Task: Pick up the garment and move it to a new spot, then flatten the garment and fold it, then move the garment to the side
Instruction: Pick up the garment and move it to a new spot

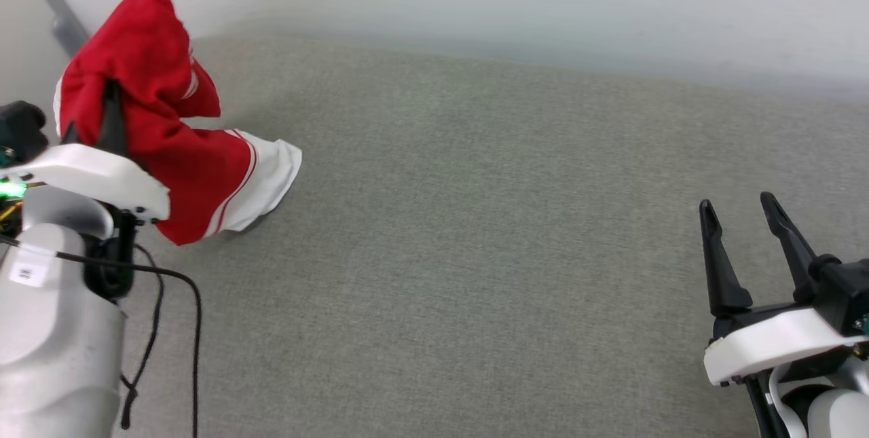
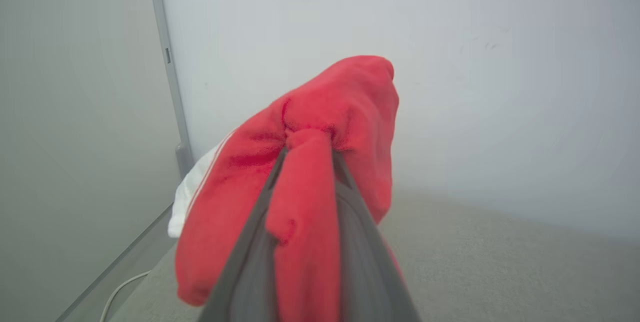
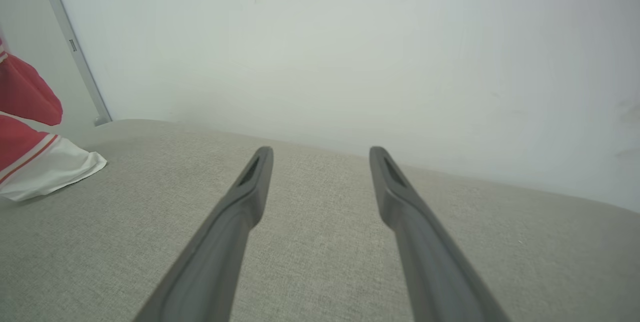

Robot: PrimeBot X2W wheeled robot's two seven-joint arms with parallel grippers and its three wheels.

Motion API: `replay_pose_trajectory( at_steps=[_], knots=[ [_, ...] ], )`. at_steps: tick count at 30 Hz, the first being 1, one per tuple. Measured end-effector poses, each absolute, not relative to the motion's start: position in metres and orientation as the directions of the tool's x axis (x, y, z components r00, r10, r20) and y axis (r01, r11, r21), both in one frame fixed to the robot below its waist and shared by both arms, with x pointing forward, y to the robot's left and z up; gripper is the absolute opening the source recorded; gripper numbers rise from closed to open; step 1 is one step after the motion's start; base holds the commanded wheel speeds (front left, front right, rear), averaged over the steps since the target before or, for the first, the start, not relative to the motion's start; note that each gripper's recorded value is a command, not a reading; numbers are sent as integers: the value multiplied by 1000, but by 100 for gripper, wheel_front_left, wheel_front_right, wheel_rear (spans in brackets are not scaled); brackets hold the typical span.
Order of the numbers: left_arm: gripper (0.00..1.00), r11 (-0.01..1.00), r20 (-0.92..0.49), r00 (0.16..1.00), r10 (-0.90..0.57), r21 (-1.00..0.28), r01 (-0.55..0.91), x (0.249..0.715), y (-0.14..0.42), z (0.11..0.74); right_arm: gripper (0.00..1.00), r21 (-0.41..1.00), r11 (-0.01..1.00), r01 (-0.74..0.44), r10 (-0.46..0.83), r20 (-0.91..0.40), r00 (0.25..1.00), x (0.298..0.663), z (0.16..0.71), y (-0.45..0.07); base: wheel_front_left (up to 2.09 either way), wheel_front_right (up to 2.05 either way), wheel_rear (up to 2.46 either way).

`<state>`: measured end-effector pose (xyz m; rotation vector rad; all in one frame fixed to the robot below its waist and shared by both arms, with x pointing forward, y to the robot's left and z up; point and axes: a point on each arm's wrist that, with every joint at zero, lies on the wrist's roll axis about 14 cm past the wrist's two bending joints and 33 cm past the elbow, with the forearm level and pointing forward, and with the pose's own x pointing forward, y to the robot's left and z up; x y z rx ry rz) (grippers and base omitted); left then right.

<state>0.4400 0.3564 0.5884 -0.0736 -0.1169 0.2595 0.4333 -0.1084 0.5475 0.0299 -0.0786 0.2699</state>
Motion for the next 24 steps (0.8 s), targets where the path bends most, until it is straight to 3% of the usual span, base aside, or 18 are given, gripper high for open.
replay_pose_trajectory(
  at_steps=[14,24],
  knots=[
    [0,984,294,949,-116,-98,150,472,190,629,100,21,995,-100,98,101,990,398,561,-171,0,0,0],
    [0,835,300,825,-478,-137,533,454,34,625,100,24,998,63,-65,87,994,368,559,-227,0,0,0]
  ],
)
